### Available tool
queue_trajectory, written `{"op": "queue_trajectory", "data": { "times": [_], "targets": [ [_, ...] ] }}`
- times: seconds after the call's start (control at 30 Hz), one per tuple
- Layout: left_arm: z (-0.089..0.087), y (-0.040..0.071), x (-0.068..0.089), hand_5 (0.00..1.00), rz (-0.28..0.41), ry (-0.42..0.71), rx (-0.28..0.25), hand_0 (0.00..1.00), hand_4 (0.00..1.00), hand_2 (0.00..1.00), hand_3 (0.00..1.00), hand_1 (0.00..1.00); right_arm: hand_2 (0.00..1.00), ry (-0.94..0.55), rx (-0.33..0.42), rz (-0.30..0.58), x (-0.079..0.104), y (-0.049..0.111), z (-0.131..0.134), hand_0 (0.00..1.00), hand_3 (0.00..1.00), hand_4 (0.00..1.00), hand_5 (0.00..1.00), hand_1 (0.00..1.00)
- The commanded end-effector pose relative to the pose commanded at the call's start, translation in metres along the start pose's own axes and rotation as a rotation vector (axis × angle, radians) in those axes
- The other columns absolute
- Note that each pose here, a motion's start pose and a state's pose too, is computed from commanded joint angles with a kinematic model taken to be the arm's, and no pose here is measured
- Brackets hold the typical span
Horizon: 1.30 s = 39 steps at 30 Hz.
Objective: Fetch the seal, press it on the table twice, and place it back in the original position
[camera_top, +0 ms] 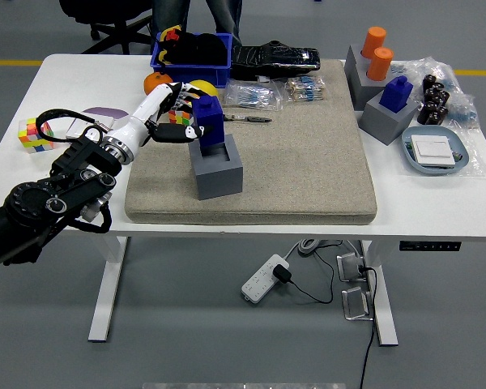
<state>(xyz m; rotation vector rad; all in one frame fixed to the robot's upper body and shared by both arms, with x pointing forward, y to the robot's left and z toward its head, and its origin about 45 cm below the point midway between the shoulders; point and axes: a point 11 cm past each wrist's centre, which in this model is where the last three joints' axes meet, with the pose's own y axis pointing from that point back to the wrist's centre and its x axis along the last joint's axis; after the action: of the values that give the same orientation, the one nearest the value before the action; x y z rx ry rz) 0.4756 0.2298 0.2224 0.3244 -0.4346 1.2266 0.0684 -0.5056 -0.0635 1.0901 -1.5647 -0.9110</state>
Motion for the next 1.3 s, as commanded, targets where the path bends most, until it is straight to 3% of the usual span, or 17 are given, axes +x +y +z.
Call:
{"op": "queue_trajectory", "data": {
  "times": [0.1,0.27,0.47,0.7,1.03,1.3],
  "targets": [
    [-0.001,0.002,0.015,0.002,0.034,-0.009,-0.002,0.645,0.735,0.428,0.558,0.461,0.700,-0.001,0.000,0.000,0.000,0.000,0.000,0.835,0.716,0.749,0.518,0.731],
    [-0.021,0.010,0.039,0.002,0.094,-0.034,0.044,0.645,0.736,0.428,0.558,0.461,0.699,-0.002,0.001,-0.002,-0.001,0.000,0.000,0.835,0.716,0.749,0.518,0.732],
    [-0.049,0.023,0.049,0.002,0.128,-0.050,0.110,0.645,0.735,0.429,0.558,0.462,0.700,-0.002,-0.002,-0.003,-0.002,0.000,0.002,0.835,0.716,0.749,0.518,0.731],
    [-0.071,0.035,0.037,0.002,0.115,-0.044,0.161,0.645,0.734,0.427,0.557,0.462,0.700,-0.004,0.000,-0.005,-0.003,0.000,0.001,0.835,0.716,0.749,0.517,0.731],
    [-0.083,0.040,0.011,0.002,0.074,-0.021,0.193,0.644,0.734,0.426,0.557,0.461,0.700,-0.003,0.001,-0.008,-0.004,-0.001,0.000,0.835,0.715,0.749,0.517,0.731],
    [-0.091,0.044,0.004,0.002,0.067,-0.017,0.216,0.644,0.734,0.425,0.557,0.461,0.699,0.001,-0.003,-0.007,-0.004,-0.001,0.001,0.834,0.715,0.748,0.516,0.731]
  ]
}}
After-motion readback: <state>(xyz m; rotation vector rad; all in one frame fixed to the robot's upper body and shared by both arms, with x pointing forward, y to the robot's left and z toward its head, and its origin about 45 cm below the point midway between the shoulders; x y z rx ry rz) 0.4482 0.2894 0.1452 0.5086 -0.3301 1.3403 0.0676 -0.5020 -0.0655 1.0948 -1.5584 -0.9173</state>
